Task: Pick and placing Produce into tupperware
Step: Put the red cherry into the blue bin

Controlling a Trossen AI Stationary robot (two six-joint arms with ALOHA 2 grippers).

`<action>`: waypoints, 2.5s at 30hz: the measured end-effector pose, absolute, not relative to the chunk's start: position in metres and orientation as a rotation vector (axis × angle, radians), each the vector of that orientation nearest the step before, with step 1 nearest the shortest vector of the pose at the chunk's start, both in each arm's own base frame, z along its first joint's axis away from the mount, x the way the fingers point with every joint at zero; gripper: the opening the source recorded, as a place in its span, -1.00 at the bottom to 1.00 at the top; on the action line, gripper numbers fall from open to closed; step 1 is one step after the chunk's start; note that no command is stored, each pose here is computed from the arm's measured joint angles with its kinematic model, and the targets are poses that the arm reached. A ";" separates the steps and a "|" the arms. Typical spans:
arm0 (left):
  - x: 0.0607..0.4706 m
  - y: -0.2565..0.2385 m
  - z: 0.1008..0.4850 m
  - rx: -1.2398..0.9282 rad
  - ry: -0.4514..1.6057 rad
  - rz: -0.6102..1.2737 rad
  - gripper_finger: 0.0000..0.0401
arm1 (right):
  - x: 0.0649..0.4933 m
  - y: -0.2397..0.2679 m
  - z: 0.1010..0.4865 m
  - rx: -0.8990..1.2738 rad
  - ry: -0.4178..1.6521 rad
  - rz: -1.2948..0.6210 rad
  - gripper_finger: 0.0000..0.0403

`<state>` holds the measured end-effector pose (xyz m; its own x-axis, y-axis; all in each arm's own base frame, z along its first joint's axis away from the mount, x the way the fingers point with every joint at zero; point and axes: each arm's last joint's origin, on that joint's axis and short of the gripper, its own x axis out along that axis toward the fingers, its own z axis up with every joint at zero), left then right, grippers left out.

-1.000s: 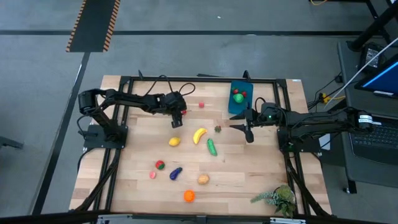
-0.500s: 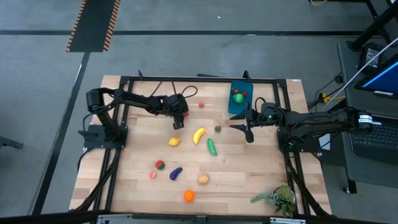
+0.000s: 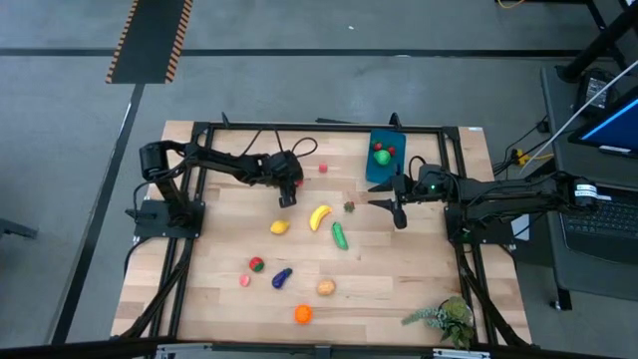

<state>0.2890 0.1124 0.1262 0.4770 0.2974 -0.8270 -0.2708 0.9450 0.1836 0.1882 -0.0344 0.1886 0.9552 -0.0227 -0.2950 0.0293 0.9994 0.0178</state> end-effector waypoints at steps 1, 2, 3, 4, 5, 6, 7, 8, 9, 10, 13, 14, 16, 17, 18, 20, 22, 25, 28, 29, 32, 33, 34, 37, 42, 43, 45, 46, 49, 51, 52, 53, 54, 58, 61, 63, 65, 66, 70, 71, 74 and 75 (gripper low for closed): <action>0.289 0.112 0.126 0.027 1.015 0.348 -0.35 | 0.188 -0.034 0.189 0.022 0.299 -0.026 -0.15; 0.289 0.112 0.126 0.024 1.015 0.349 -0.36 | 0.188 -0.034 0.189 0.022 0.299 -0.026 -0.15; 0.289 0.112 0.126 0.024 1.015 0.349 -0.37 | 0.188 -0.034 0.189 0.022 0.299 -0.026 -0.15; 0.289 0.112 0.126 0.024 1.015 0.349 -0.37 | 0.188 -0.034 0.189 0.022 0.299 -0.026 -0.15; 0.289 0.112 0.126 0.024 1.017 0.349 -0.37 | 0.188 -0.034 0.189 0.022 0.299 -0.026 -0.15; 0.289 0.112 0.126 0.024 1.018 0.348 -0.38 | 0.188 -0.034 0.189 0.020 0.299 -0.026 -0.15; 0.289 0.112 0.126 0.024 1.017 0.348 -0.38 | 0.188 -0.034 0.189 0.019 0.299 -0.026 -0.15; 0.289 0.112 0.126 0.024 1.013 0.349 -0.38 | 0.188 -0.034 0.189 0.019 0.299 -0.026 -0.15; 0.290 0.112 0.126 0.025 1.009 0.349 -0.38 | 0.188 -0.034 0.189 0.020 0.299 -0.026 -0.15; 0.290 0.112 0.127 0.026 1.005 0.350 -0.38 | 0.188 -0.034 0.189 0.020 0.299 -0.026 -0.15; 0.291 0.112 0.127 0.032 0.991 0.351 -0.35 | 0.188 -0.034 0.189 0.020 0.299 -0.026 -0.15; 0.291 0.113 0.128 0.032 0.988 0.351 -0.34 | 0.188 -0.034 0.189 0.020 0.299 -0.026 -0.15; 0.292 0.113 0.128 0.033 0.980 0.352 -0.32 | 0.188 -0.034 0.189 0.019 0.299 -0.026 -0.15; 0.292 0.113 0.128 0.034 0.975 0.353 -0.31 | 0.188 -0.034 0.189 0.019 0.299 -0.026 -0.15; 0.293 0.113 0.129 0.034 0.970 0.354 -0.30 | 0.188 -0.034 0.189 0.020 0.299 -0.026 -0.15; 0.294 0.113 0.129 0.036 0.957 0.356 -0.28 | 0.188 -0.034 0.189 0.019 0.299 -0.026 -0.15; 0.294 0.114 0.130 0.032 0.946 0.361 -0.26 | 0.188 -0.034 0.189 0.019 0.299 -0.026 -0.15; 0.294 0.114 0.130 0.020 0.944 0.367 -0.24 | 0.188 -0.034 0.189 0.019 0.299 -0.026 -0.15; 0.294 0.114 0.130 0.015 0.944 0.370 -0.23 | 0.188 -0.034 0.189 0.019 0.299 -0.026 -0.15; 0.294 0.114 0.130 0.015 0.943 0.370 -0.23 | 0.188 -0.034 0.189 0.019 0.299 -0.026 -0.15; 0.294 0.114 0.130 0.015 0.944 0.369 -0.23 | 0.188 -0.034 0.189 0.019 0.299 -0.026 -0.15; 0.294 0.114 0.130 0.015 0.943 0.370 -0.24 | 0.188 -0.034 0.189 0.019 0.299 -0.026 -0.15; 0.294 0.114 0.130 0.015 0.944 0.369 -0.25 | 0.188 -0.034 0.189 0.019 0.300 -0.026 -0.15; 0.294 0.114 0.130 0.015 0.943 0.370 -0.28 | 0.188 -0.034 0.189 0.019 0.299 -0.026 -0.15; 0.295 0.114 0.130 0.016 0.936 0.370 -0.34 | 0.188 -0.034 0.189 0.019 0.299 -0.026 -0.15; 0.295 0.114 0.130 0.016 0.936 0.370 -0.35 | 0.188 -0.034 0.189 0.019 0.299 -0.026 -0.15; 0.295 0.114 0.130 0.016 0.936 0.370 -0.37 | 0.188 -0.034 0.189 0.019 0.299 -0.026 -0.15; 0.295 0.114 0.130 0.016 0.936 0.370 -0.38 | 0.188 -0.034 0.189 0.019 0.300 -0.026 -0.15; 0.295 0.114 0.130 0.016 0.937 0.370 -0.41 | 0.188 -0.034 0.189 0.021 0.299 -0.026 -0.15; 0.295 0.114 0.130 0.016 0.937 0.370 -0.42 | 0.188 -0.034 0.189 0.021 0.299 -0.026 -0.15; 0.295 0.114 0.130 0.016 0.937 0.371 -0.42 | 0.188 -0.034 0.189 0.021 0.299 -0.026 -0.15; 0.295 0.114 0.130 0.016 0.937 0.371 -0.42 | 0.188 -0.034 0.189 0.022 0.300 -0.026 -0.15; 0.295 0.114 0.130 0.015 0.937 0.372 -0.42 | 0.188 -0.034 0.189 0.022 0.299 -0.027 -0.15; 0.295 0.114 0.124 0.012 0.956 0.369 -0.39 | 0.188 -0.034 0.189 0.022 0.299 -0.026 -0.15; 0.297 0.115 0.116 0.008 0.973 0.367 -0.37 | 0.188 -0.034 0.189 0.023 0.299 -0.026 -0.15; 0.297 0.115 0.112 0.007 0.983 0.365 -0.35 | 0.188 -0.034 0.189 0.023 0.299 -0.026 -0.15; 0.297 0.115 0.112 0.008 0.983 0.365 -0.34 | 0.188 -0.034 0.189 0.023 0.299 -0.027 -0.15; 0.297 0.115 0.113 0.009 0.978 0.366 -0.33 | 0.188 -0.034 0.189 0.023 0.299 -0.027 -0.15; 0.298 0.115 0.118 0.039 0.959 0.356 -0.32 | 0.188 -0.034 0.189 0.023 0.299 -0.027 -0.15; 0.298 0.115 0.118 0.046 0.960 0.352 -0.33 | 0.188 -0.034 0.189 0.023 0.299 -0.027 -0.15; 0.298 0.115 0.117 0.046 0.962 0.351 -0.37 | 0.188 -0.034 0.189 0.023 0.299 -0.026 -0.15; 0.298 0.115 0.117 0.046 0.963 0.350 -0.39 | 0.188 -0.034 0.189 0.023 0.299 -0.027 -0.15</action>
<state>0.2976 0.1152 0.1174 0.5196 0.3122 -0.7953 -0.2718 0.9429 0.1926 0.1882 -0.0344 0.1886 0.9553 -0.0228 -0.2946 0.0295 0.9994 0.0184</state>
